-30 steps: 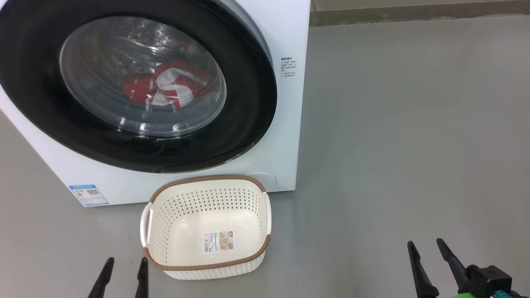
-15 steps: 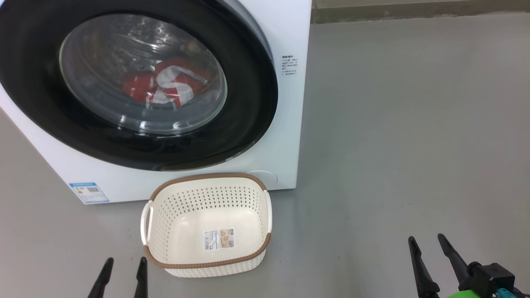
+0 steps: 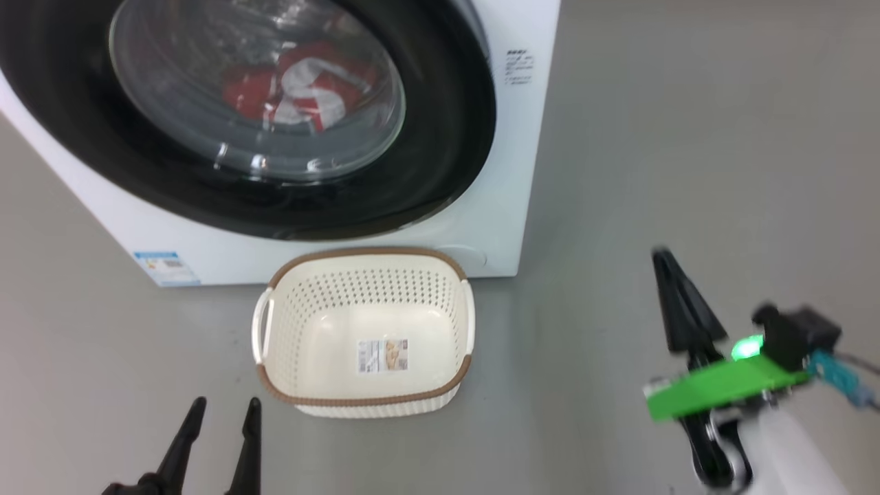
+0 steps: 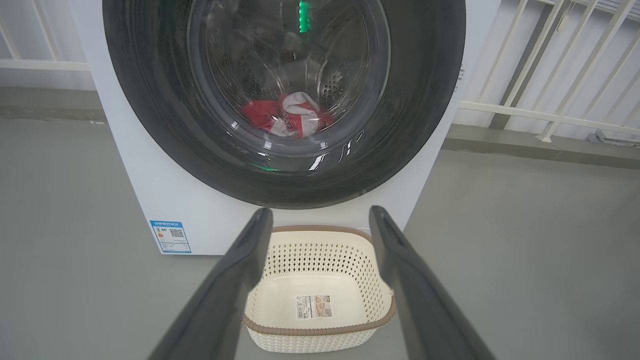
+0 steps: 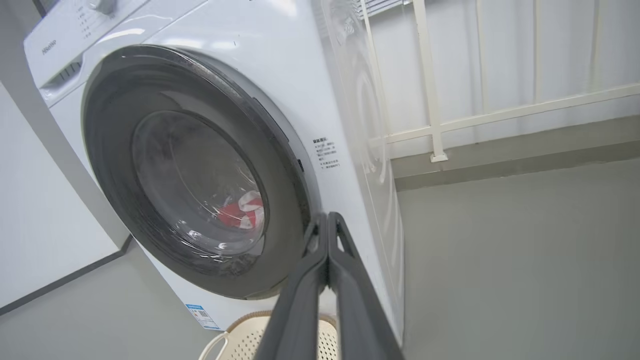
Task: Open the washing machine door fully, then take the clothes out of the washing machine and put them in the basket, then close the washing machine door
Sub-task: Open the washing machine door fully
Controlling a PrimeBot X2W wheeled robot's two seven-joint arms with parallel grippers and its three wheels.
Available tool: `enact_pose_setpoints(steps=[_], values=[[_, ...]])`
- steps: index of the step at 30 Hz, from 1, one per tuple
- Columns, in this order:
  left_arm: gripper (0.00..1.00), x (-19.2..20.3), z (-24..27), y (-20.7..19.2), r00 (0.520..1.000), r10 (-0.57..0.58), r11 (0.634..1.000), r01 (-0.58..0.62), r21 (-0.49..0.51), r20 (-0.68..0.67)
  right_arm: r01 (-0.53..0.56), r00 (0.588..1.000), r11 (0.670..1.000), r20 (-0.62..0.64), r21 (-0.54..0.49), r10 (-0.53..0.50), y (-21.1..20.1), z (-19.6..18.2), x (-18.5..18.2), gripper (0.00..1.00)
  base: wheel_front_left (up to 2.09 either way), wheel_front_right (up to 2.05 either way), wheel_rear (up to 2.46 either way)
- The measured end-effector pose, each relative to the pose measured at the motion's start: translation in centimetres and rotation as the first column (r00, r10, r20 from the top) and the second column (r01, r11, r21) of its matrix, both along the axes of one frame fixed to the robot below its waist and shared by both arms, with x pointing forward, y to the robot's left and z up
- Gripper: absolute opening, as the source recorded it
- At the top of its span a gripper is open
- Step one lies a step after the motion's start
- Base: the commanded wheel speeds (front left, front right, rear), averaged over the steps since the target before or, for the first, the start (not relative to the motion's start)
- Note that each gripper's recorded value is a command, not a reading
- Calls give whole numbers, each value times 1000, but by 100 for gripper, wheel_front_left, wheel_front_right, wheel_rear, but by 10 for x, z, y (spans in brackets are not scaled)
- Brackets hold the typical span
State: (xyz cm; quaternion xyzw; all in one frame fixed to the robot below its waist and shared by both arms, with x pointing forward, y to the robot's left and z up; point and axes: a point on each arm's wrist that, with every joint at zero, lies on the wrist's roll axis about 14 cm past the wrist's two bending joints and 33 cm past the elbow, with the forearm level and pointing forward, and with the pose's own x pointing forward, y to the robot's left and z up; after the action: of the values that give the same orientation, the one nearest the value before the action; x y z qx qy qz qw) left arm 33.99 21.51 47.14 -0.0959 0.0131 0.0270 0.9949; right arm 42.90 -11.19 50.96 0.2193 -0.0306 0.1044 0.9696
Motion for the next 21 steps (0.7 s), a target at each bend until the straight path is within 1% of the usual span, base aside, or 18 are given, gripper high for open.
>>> enact_pose_setpoints(steps=[2,5,8,10,16,19,21], values=[[100,3,-1,1,1000,-2,1000,2,-1,-3,-37,999,999,40,39,35,15,15,17,0,0,0,0],[100,6,-4,6,1000,5,1000,-5,6,-16,-94,991,994,103,56,88,36,38,42,0,0,0,0],[100,12,-6,9,1000,13,1000,-13,0,-23,-136,981,986,156,99,120,53,60,67,0,0,0,0],[100,16,-7,12,999,19,1000,-19,-5,-25,-158,974,982,179,108,137,62,69,82,0,0,0,0],[100,31,-12,20,999,41,999,-42,-12,-35,-241,960,958,181,155,212,92,73,121,0,0,0,0],[100,37,-16,22,998,44,999,-45,-14,-46,-287,954,932,156,221,256,103,74,140,0,0,0,0],[100,41,-20,23,997,48,999,-49,-16,-56,-315,947,920,137,233,290,108,73,153,0,0,0,0]])
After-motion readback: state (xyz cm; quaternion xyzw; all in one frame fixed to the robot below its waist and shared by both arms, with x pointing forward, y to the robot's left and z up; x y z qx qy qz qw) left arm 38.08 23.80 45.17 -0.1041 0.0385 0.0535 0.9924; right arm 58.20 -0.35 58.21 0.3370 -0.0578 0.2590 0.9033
